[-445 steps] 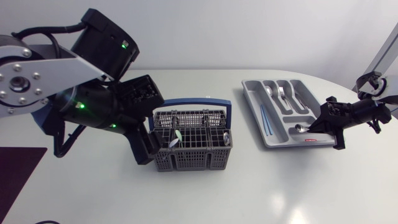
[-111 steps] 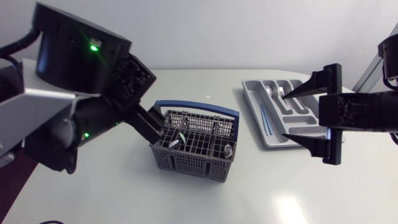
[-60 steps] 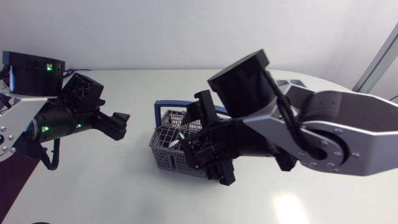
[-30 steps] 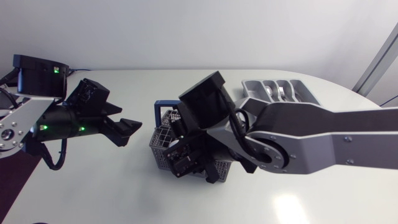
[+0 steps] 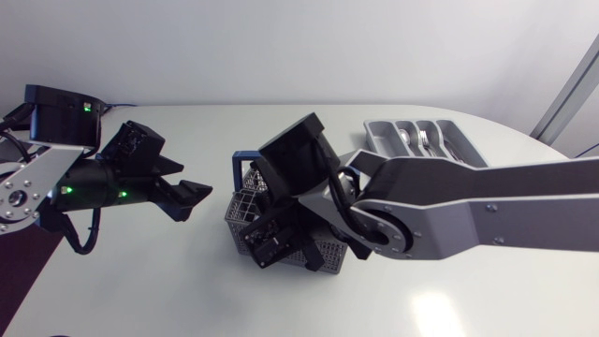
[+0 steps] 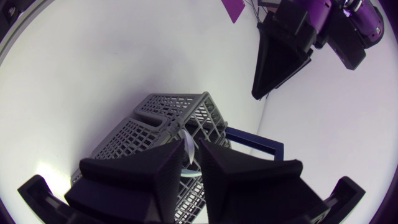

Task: Unload the cutlery basket into the drawer organizer.

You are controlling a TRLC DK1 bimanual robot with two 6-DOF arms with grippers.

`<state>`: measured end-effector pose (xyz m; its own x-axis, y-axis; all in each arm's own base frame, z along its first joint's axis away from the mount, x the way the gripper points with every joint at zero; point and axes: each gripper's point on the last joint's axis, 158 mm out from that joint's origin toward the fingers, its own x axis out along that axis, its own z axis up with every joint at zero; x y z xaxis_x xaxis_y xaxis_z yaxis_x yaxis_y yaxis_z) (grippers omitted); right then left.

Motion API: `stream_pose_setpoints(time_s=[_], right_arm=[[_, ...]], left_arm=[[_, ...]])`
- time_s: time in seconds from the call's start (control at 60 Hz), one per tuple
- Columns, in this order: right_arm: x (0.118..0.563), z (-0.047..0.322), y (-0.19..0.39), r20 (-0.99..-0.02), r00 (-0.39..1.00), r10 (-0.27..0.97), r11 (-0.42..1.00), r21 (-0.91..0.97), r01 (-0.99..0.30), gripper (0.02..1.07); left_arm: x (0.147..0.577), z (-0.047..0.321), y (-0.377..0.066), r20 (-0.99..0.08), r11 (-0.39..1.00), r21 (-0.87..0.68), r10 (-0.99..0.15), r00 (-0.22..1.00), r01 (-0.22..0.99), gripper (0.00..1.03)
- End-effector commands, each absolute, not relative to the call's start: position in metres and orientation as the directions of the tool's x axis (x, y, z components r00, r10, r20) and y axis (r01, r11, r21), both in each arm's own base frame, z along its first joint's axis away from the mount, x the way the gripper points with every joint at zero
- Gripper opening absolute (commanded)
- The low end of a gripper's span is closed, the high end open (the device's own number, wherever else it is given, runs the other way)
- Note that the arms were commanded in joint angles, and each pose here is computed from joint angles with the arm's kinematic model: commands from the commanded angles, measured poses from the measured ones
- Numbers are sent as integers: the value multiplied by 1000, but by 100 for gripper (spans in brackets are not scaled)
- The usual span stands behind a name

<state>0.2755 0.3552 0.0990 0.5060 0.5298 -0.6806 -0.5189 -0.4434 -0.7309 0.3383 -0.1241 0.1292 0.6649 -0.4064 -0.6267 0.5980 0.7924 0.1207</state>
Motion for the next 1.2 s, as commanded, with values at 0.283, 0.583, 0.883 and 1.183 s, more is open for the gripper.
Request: stream_pose_setpoints(time_s=[0.283, 0.583, 0.883, 1.183], right_arm=[[282, 99, 365, -673, 520, 526, -475, -740, -477, 12], [279, 109, 359, -668, 529, 524, -475, -745, -469, 8], [273, 129, 354, -636, 554, 536, -458, -771, -443, 8], [267, 146, 342, -603, 584, 544, -438, -797, -415, 8]], left_arm=[[336, 126, -123, -636, 778, 117, -419, 648, 617, 99], [333, 131, -123, -630, 776, 121, -421, 652, 619, 99], [328, 136, -124, -623, 774, 123, -427, 656, 621, 99], [322, 139, -129, -621, 767, 120, -438, 650, 631, 99]])
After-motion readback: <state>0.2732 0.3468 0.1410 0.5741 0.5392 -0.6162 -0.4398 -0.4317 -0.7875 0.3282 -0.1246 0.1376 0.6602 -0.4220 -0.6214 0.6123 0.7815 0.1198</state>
